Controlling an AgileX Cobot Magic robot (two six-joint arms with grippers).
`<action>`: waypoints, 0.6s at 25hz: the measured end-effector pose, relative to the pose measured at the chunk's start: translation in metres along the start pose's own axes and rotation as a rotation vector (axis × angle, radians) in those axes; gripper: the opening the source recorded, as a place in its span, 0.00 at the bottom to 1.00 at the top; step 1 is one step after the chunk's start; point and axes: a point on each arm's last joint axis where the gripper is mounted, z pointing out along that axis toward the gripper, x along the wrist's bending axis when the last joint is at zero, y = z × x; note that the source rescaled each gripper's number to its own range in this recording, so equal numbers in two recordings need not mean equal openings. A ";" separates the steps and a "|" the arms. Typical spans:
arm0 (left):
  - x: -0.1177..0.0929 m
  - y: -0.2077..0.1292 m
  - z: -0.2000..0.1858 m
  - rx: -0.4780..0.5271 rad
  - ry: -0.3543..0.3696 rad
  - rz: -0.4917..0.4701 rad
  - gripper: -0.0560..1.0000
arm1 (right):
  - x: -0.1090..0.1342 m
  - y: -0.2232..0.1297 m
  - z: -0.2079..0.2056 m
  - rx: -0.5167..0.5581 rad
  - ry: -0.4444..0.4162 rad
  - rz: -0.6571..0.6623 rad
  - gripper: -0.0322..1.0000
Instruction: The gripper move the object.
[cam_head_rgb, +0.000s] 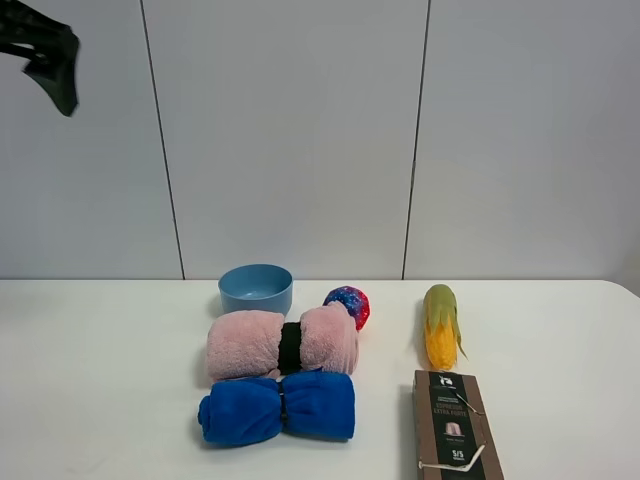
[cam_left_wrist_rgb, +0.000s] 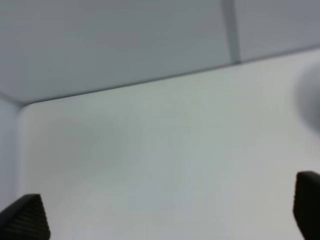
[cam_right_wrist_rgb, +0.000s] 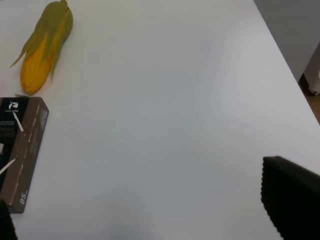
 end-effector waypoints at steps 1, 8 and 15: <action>0.010 0.000 -0.008 -0.016 0.017 -0.019 0.99 | 0.000 0.000 0.000 0.000 0.000 0.000 1.00; 0.080 -0.035 -0.067 -0.185 0.158 -0.129 0.99 | 0.000 0.000 0.000 0.000 0.000 0.000 1.00; 0.088 -0.131 -0.126 -0.250 0.228 -0.207 0.99 | 0.000 0.000 0.000 0.000 0.000 0.000 1.00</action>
